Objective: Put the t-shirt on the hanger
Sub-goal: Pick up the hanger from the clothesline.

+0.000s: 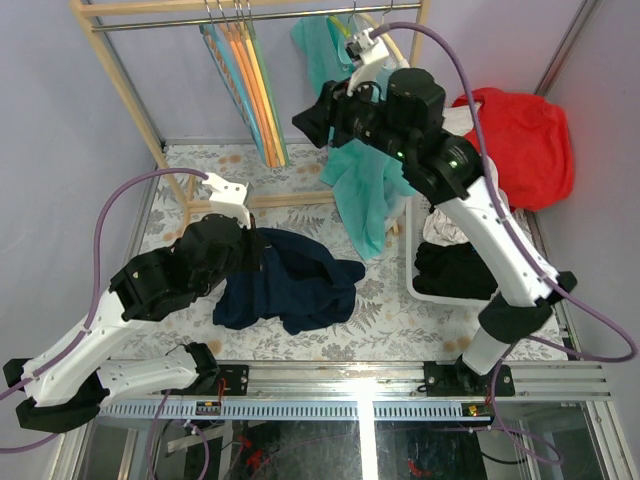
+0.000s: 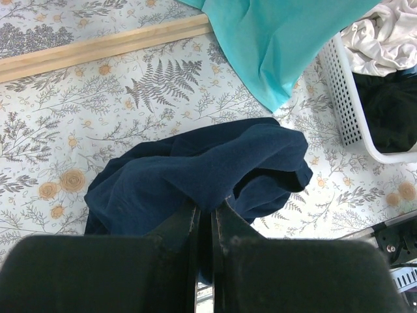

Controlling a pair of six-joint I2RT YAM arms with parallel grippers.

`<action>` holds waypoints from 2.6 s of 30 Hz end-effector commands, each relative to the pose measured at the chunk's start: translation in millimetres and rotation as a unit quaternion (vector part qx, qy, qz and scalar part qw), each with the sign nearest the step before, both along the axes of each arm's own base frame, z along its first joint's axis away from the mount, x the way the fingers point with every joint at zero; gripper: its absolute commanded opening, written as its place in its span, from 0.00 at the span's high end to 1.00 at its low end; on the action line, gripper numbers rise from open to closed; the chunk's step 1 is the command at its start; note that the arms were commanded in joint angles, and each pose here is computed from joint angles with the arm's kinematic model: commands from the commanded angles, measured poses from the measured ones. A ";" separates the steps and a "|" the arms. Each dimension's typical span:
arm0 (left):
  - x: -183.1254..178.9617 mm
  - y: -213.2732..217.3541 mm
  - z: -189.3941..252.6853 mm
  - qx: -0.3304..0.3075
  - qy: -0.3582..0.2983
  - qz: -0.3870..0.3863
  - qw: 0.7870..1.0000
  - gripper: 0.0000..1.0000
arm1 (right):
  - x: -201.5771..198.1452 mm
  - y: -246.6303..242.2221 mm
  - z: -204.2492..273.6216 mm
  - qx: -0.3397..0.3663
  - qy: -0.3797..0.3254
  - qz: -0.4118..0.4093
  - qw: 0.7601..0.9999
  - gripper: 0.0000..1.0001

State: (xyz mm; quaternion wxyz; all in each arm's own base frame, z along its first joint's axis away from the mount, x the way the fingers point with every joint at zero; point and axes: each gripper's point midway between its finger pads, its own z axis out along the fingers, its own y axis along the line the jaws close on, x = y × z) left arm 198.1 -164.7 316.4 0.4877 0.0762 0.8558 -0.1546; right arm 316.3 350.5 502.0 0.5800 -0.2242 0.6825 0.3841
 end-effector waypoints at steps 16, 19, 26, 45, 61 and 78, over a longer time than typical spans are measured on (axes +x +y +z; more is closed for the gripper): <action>-0.9 1.4 35.1 -0.051 -0.040 -0.003 0.998 1.00 | 67.5 51.5 -11.4 0.020 -0.014 -0.024 0.999 0.49; -1.6 3.0 34.9 -0.051 -0.041 -0.003 0.998 1.00 | 73.8 53.7 -18.7 0.018 -0.011 -0.032 0.999 0.48; -2.4 5.1 37.7 -0.050 -0.046 -0.003 0.998 1.00 | 93.0 50.2 -28.6 0.003 -0.014 -0.075 0.997 0.47; -3.4 8.9 41.6 -0.049 -0.051 -0.002 0.998 1.00 | 104.6 21.9 -13.2 -0.022 -0.068 -0.163 0.984 0.47; -2.6 10.8 48.5 -0.044 -0.058 -0.002 0.997 1.00 | 110.4 33.9 -0.2 -0.010 -0.105 -0.157 0.982 0.56; -6.5 17.2 54.1 -0.051 -0.063 0.000 0.997 1.00 | 124.0 46.5 -19.2 -0.038 -0.118 -0.195 0.973 0.63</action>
